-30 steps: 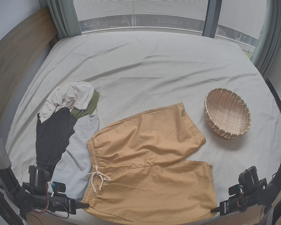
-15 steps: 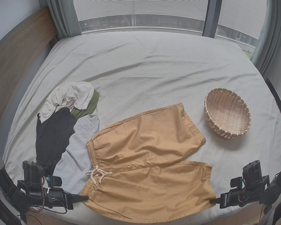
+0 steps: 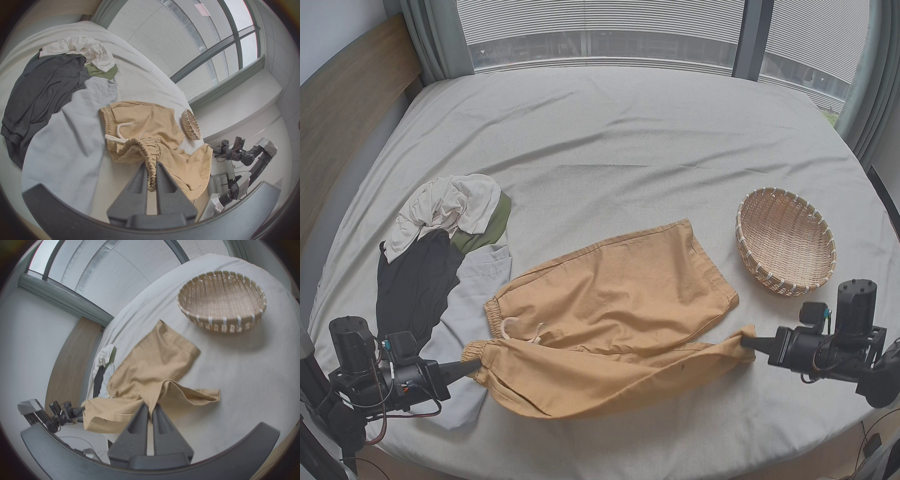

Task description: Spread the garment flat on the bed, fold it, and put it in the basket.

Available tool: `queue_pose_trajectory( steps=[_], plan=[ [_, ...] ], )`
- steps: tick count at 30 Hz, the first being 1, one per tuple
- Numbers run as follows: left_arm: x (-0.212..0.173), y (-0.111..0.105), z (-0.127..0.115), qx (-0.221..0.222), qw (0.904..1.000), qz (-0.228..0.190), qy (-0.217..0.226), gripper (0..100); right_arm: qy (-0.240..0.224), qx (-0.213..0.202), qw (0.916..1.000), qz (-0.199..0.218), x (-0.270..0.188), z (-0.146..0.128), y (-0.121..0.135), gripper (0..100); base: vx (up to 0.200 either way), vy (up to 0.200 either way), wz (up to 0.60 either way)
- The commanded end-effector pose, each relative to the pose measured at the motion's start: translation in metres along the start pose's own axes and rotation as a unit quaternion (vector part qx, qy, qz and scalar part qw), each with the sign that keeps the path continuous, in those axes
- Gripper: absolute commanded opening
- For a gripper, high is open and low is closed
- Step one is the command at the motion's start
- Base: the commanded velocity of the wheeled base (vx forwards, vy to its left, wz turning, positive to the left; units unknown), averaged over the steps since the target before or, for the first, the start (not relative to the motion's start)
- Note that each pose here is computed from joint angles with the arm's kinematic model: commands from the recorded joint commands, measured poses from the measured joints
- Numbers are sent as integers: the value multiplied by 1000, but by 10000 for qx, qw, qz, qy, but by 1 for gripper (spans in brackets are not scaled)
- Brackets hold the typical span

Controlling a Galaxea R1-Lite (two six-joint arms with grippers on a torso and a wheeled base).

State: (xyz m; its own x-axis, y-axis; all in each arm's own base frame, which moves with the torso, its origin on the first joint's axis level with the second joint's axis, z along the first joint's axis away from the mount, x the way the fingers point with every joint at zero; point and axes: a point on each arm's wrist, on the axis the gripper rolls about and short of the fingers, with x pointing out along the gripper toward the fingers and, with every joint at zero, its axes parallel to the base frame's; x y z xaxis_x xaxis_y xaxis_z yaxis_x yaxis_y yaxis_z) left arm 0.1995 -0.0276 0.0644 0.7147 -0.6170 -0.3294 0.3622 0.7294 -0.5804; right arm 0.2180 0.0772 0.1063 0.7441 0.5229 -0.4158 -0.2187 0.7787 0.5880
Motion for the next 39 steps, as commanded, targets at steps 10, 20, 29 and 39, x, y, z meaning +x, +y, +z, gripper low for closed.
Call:
queue_pose_trajectory(
  steps=[10, 20, 29, 39],
  plan=[
    [35, 25, 4, -542, 9975, 314, -323, 0, -639, 3, 9979, 113, 42, 70, 11, 0, 0, 0, 0],
    [40, 22, 16, -775, 9950, 204, -595, 0, -659, 9, 9978, 100, 67, 90, 11, 0, 0, 0, 0],
    [33, 5, 29, -1122, 9898, -90, -874, 0, -747, -27, 9971, 165, 71, 99, 15, 0, 0, 0, 0],
    [18, -8, 24, -1350, 9889, 12, -614, 0, -721, -26, 9973, 139, 70, 98, 14, 0, 0, 0, 0]
  ],
)
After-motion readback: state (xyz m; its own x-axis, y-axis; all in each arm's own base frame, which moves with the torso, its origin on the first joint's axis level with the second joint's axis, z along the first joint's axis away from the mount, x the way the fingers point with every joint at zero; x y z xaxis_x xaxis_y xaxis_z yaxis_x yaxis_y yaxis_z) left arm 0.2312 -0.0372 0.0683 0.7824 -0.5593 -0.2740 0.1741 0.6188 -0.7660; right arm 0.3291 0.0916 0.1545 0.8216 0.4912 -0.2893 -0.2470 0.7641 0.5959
